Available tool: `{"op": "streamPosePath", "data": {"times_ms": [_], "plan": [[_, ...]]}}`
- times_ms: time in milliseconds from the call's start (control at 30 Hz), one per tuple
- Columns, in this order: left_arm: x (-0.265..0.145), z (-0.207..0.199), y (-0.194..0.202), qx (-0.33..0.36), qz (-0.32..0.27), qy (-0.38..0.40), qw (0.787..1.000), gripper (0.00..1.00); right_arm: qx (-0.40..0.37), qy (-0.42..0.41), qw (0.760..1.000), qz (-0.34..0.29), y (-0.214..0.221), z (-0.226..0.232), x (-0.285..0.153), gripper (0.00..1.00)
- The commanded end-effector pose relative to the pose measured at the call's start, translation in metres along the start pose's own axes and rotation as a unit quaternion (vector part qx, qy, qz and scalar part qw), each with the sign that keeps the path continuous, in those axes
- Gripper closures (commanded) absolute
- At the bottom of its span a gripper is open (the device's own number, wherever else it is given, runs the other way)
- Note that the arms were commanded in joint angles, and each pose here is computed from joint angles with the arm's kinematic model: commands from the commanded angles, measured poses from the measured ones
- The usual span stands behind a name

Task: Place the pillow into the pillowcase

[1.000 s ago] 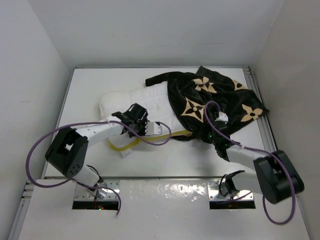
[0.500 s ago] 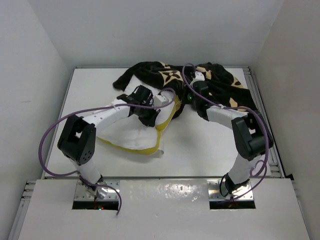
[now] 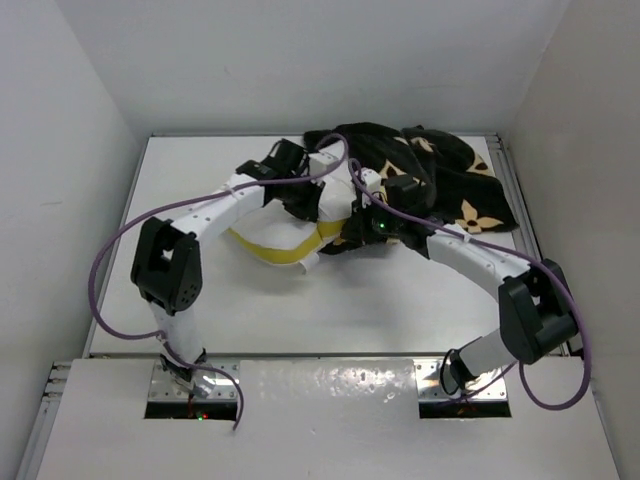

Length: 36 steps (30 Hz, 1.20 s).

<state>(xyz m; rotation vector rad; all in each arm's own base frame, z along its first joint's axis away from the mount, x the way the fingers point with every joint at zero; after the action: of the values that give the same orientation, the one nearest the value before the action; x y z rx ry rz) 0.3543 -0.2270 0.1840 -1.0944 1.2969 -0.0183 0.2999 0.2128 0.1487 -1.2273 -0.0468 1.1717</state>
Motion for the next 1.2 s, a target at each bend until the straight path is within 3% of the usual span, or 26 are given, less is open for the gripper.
{"op": "streamPosePath", "data": {"times_ms": [0, 67, 200, 267, 333, 367, 400, 433, 533, 567, 600, 667, 700, 767, 800, 833, 933, 967, 1067, 1100, 1133, 1167], "plan": [[0.03, -0.017, -0.045, 0.068, -0.074, -0.021, 0.995, 1.0, -0.036, -0.239, 0.97, -0.013, -0.021, 0.093, -0.023, 1.0], [0.041, -0.021, -0.038, 0.077, -0.065, -0.026, 0.995, 1.0, -0.012, -0.289, 0.957, -0.01, -0.014, 0.102, -0.034, 1.0], [0.043, -0.01, -0.036, 0.025, -0.075, -0.008, 0.997, 1.0, 0.052, -0.208, 0.975, -0.05, -0.001, 0.07, -0.031, 1.0], [0.04, -0.007, -0.043, 0.02, -0.085, -0.006, 0.996, 1.0, 0.097, -0.242, 0.963, -0.066, 0.008, 0.07, -0.033, 1.0], [0.037, -0.009, -0.048, 0.039, -0.089, -0.01, 0.995, 1.0, 0.096, -0.29, 0.951, -0.042, 0.017, 0.088, -0.033, 1.0], [0.038, -0.013, -0.048, 0.048, -0.087, 0.002, 0.995, 1.0, 0.106, -0.284, 0.953, -0.008, 0.027, 0.092, -0.031, 0.92], [0.036, -0.013, -0.047, 0.074, -0.085, 0.005, 0.994, 1.0, 0.109, -0.273, 0.956, 0.001, 0.025, 0.091, -0.032, 0.67], [0.034, -0.012, -0.042, 0.083, -0.074, 0.007, 0.994, 1.0, 0.119, -0.235, 0.965, -0.005, 0.026, 0.081, -0.03, 0.35], [0.023, 0.003, -0.028, 0.108, -0.057, -0.021, 0.992, 0.91, 0.127, -0.118, 0.983, -0.067, 0.014, 0.046, -0.045, 0.02], [0.019, 0.009, -0.025, 0.112, -0.055, -0.026, 0.992, 0.85, 0.137, -0.081, 0.985, -0.059, 0.017, 0.038, -0.05, 0.01], [0.014, 0.013, -0.024, 0.13, -0.055, -0.026, 0.99, 0.73, 0.129, -0.061, 0.987, -0.076, 0.008, 0.038, -0.06, 0.01], [-0.001, 0.016, -0.026, 0.145, -0.06, -0.011, 0.987, 0.63, 0.137, -0.031, 0.985, -0.095, -0.015, 0.035, -0.077, 0.02], [-0.016, 0.015, -0.039, 0.179, -0.077, -0.011, 0.981, 0.55, 0.137, -0.008, 0.982, -0.128, -0.034, 0.035, -0.089, 0.08], [-0.03, 0.006, -0.045, 0.208, -0.083, 0.013, 0.975, 0.52, 0.162, 0.026, 0.975, -0.147, -0.044, 0.024, -0.103, 0.42], [-0.042, 0.001, -0.06, 0.234, -0.1, 0.017, 0.967, 0.49, 0.174, 0.051, 0.969, -0.165, -0.053, 0.019, -0.11, 0.85], [-0.046, -0.006, -0.057, 0.235, -0.088, 0.034, 0.967, 0.49, 0.188, 0.068, 0.965, -0.17, -0.055, 0.012, -0.114, 0.93], [-0.051, -0.018, -0.055, 0.223, -0.074, 0.06, 0.97, 0.5, 0.249, 0.155, 0.947, -0.131, -0.03, -0.01, -0.116, 0.79], [-0.052, -0.014, -0.051, 0.198, -0.065, 0.055, 0.977, 0.59, 0.266, 0.176, 0.94, -0.126, -0.024, -0.014, -0.116, 0.71], [-0.068, 0.025, -0.03, 0.148, -0.055, 0.055, 0.986, 0.68, 0.301, 0.232, 0.92, -0.093, 0.015, -0.019, -0.11, 0.2], [-0.08, 0.044, -0.014, 0.142, -0.041, 0.052, 0.988, 0.64, 0.309, 0.276, 0.905, -0.1, 0.027, -0.023, -0.11, 0.01], [-0.083, 0.054, -0.005, 0.175, -0.024, 0.037, 0.984, 0.58, 0.317, 0.299, 0.895, -0.098, 0.038, -0.026, -0.112, 0.01], [-0.084, 0.061, 0.016, 0.251, 0.01, 0.022, 0.968, 0.46, 0.328, 0.323, 0.884, -0.084, 0.059, -0.032, -0.112, 0.01]]}}
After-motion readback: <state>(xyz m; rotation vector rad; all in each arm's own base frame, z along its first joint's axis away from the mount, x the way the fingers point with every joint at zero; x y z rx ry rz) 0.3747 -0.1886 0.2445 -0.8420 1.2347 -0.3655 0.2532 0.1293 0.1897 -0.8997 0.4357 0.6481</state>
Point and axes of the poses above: each gripper's point midway between its finger pads, its own x axis out along the fingers, its own z axis along the line the jaws close on, y = z × x, the point moved 5 cm from there along -x, back along the fingers, and after that the axes turned 6 degrees about x, right-handed, at the moved point
